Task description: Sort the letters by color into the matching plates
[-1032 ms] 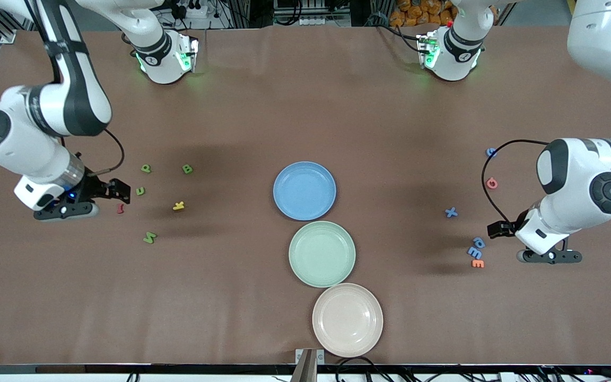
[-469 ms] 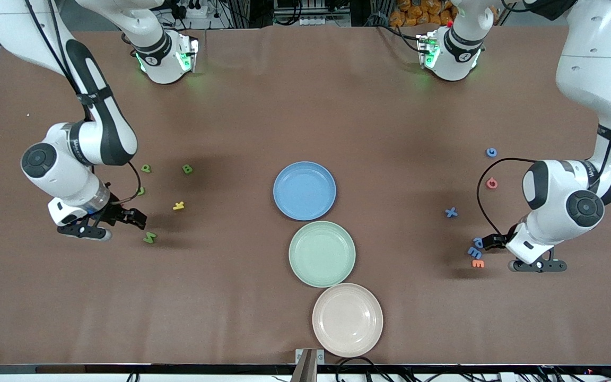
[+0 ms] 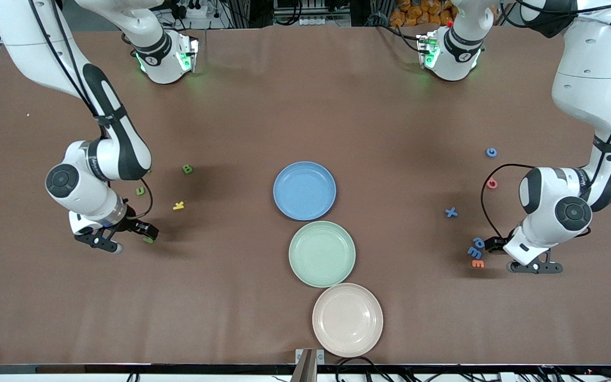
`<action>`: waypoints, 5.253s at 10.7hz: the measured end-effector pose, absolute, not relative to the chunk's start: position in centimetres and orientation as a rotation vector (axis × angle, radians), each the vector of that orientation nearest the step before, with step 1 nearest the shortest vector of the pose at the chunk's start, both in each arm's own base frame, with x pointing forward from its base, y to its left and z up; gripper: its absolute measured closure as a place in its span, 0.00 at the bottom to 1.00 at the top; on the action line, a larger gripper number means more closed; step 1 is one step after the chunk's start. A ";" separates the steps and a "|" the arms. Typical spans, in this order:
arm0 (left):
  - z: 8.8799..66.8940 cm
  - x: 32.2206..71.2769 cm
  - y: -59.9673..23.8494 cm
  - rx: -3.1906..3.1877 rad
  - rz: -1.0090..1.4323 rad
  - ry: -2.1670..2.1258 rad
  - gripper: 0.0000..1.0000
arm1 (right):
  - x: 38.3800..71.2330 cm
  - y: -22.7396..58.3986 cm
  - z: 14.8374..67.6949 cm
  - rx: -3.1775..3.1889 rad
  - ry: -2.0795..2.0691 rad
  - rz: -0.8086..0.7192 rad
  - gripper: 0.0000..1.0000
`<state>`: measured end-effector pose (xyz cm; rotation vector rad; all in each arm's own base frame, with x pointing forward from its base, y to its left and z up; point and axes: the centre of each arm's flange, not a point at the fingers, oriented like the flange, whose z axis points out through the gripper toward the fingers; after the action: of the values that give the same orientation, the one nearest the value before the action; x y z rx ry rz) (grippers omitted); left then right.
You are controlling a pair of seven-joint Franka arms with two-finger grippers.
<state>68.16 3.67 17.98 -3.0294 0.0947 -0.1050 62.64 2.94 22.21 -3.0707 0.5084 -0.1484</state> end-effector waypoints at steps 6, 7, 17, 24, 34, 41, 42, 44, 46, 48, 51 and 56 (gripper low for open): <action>16.9 68.3 1.2 -3.041 -0.116 0.074 0.00 | 63.9 2.5 19.6 -3.089 0.536 -0.025 0.27; 17.0 68.4 0.2 -3.043 -0.125 0.053 0.00 | 63.8 2.5 19.0 -3.091 0.536 -0.010 0.27; 16.9 68.3 -2.7 -3.041 -0.079 -0.078 0.00 | 63.8 2.2 17.3 -3.095 0.546 0.022 0.39; 16.8 67.6 -3.4 -3.081 0.085 -0.189 0.00 | 65.1 4.0 19.3 -3.097 0.502 0.000 0.66; 16.7 67.6 -1.9 -3.161 0.122 -0.396 0.00 | 63.4 20.8 27.6 -3.007 0.526 -0.060 0.66; 17.0 68.0 -2.3 -3.161 0.061 -0.369 0.00 | 59.9 33.8 27.8 -2.944 0.663 -0.054 0.66; 17.0 68.0 -2.1 -3.159 0.060 -0.369 0.00 | 60.0 35.6 27.7 -2.924 0.697 -0.059 0.66; 16.9 67.9 -1.9 -3.157 0.063 -0.373 0.00 | 60.2 38.4 27.5 -2.885 0.751 -0.073 0.66; 16.8 67.9 -1.7 -3.155 0.065 -0.376 0.04 | 60.4 40.7 27.5 -2.844 0.776 -0.097 0.66; 17.3 67.9 -1.6 -3.153 0.056 -0.375 0.33 | 60.6 42.6 27.0 -2.789 0.794 -0.137 0.66; 17.9 67.7 -1.6 -3.152 0.054 -0.373 0.68 | 60.5 44.7 25.6 -2.702 0.806 -0.200 0.66; 18.3 67.5 -2.4 -3.154 0.048 -0.356 0.73 | 60.2 48.3 23.2 -2.605 0.814 -0.244 0.66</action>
<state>67.53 -2.37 18.35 -3.1537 -0.3559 0.0483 60.23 48.30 23.17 -2.6050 0.8145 -0.2441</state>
